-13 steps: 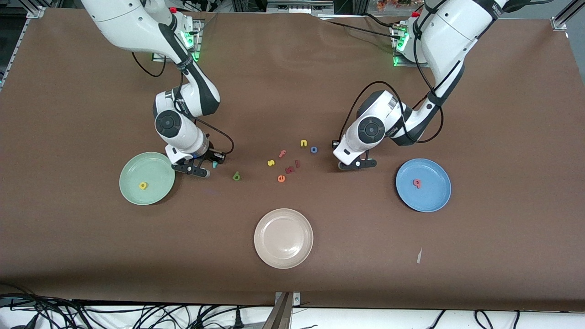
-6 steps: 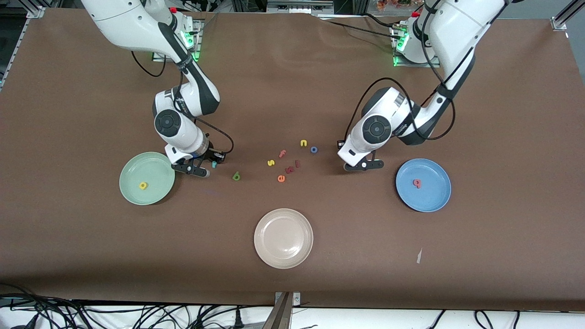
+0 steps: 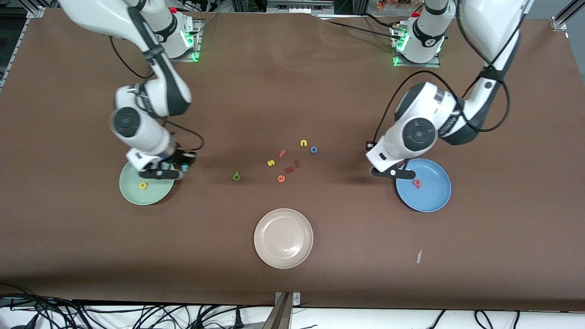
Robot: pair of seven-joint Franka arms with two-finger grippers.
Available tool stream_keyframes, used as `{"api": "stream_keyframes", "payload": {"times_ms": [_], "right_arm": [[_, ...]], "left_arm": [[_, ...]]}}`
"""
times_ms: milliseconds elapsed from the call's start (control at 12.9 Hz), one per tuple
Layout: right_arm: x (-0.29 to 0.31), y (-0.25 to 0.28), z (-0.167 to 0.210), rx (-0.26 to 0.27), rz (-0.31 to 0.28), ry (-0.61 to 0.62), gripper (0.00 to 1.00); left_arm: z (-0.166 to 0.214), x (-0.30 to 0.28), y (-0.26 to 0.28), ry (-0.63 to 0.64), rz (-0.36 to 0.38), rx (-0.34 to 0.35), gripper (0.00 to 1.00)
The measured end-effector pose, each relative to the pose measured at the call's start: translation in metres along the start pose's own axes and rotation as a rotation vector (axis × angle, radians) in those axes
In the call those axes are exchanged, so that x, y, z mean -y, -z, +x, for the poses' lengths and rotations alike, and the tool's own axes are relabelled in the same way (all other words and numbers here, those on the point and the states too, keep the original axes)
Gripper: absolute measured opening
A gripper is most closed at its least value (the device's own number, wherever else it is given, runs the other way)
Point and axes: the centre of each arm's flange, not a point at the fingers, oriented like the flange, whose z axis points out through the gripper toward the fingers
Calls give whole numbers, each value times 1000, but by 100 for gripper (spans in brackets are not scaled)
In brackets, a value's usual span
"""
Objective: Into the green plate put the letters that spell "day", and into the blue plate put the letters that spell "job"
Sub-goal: 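Drop cyan y on the green plate while the left gripper drops l on blue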
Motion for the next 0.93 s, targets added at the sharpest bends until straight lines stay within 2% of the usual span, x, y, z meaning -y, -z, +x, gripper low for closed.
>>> {"api": "stream_keyframes", "payload": {"times_ms": [155,233,389,622,777,933], "right_arm": [[-69,14,0,21,-4,61,27],[-95,10,-3,34,-2,76,34],[-111,1,-8,54,2,82,56],[-94,0,-7,52,5,61,88],[-49,5,0,30,5,26,89],[39,8,12,0,7,-10,89]], "left_arm": [[10,44,5,-81,45,-20,16],[14,65,4,-108,83,-26,16],[20,89,-3,-132,121,-26,16],[38,113,-34,-135,131,-51,16],[48,129,-62,-127,96,-46,16],[54,124,-84,-142,71,-40,16]]}}
